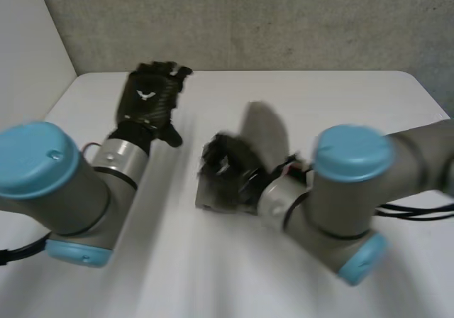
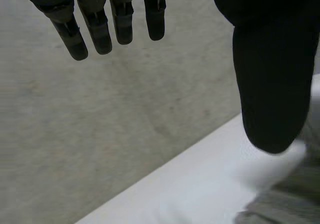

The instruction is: Fold the towel.

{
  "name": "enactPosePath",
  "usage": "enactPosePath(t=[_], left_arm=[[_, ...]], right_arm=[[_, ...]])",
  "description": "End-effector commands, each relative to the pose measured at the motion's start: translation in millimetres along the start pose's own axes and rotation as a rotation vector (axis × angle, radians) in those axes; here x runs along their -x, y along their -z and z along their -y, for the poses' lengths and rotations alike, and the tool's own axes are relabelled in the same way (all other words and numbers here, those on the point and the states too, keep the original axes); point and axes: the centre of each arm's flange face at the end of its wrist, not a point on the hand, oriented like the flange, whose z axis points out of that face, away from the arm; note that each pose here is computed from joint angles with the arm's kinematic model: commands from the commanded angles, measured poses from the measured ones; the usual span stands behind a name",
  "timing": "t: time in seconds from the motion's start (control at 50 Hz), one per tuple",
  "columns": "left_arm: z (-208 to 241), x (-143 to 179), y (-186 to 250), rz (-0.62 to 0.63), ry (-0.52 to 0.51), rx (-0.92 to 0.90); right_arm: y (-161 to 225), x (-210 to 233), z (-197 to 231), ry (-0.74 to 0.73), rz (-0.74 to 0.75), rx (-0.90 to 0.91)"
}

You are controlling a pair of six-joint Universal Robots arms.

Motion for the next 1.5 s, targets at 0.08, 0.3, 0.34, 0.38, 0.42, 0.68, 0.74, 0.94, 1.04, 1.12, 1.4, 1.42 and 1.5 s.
enactPosePath(t=[0.08, 0.3, 0.34, 0.38, 0.42, 0.68, 0.74, 0.94, 1.04, 1.12, 1.4, 1.42, 1.5], left_arm=[[-4, 19, 3, 0.055, -0.001, 0.018], [-5, 13, -3, 0.038, 0.004, 0.009], [-9, 10, -4, 0.030, 0.005, 0.019], [-11, 5, -4, 0.016, 0.007, 0.022], [-12, -8, -3, -0.015, 0.021, 0.023], [-70, -57, 9, -0.140, 0.079, 0.210], [-92, -65, 15, -0.161, 0.070, 0.284], [-102, -68, 15, -0.168, 0.070, 0.345], [-45, -56, 5, -0.145, 0.082, 0.213], [-5, -47, 4, -0.127, 0.090, 0.126], [128, 28, 28, 0.034, 0.154, -0.051], [129, 34, 29, 0.049, 0.169, -0.032], [128, 41, 30, 0.069, 0.187, 0.011]], right_arm=[[-16, 54, 3, 0.065, 0.162, -0.035], [24, -28, 17, -0.517, -0.166, -0.060], [33, -37, 12, -0.595, -0.200, -0.055], [40, -45, 5, -0.667, -0.229, -0.048], [51, -58, -10, -0.783, -0.280, -0.026], [49, -59, -89, -1.115, -0.328, 0.156], [39, -36, -98, -1.157, -0.267, 0.217], [30, -28, -111, -1.183, -0.248, 0.285], [49, -80, -92, -1.112, -0.390, 0.214], [67, -117, -71, -1.056, -0.492, 0.144], [150, -204, -18, -0.949, -0.738, 0.044], [153, -205, -20, -0.954, -0.758, 0.066], [157, -209, -26, -0.954, -0.818, 0.107]])
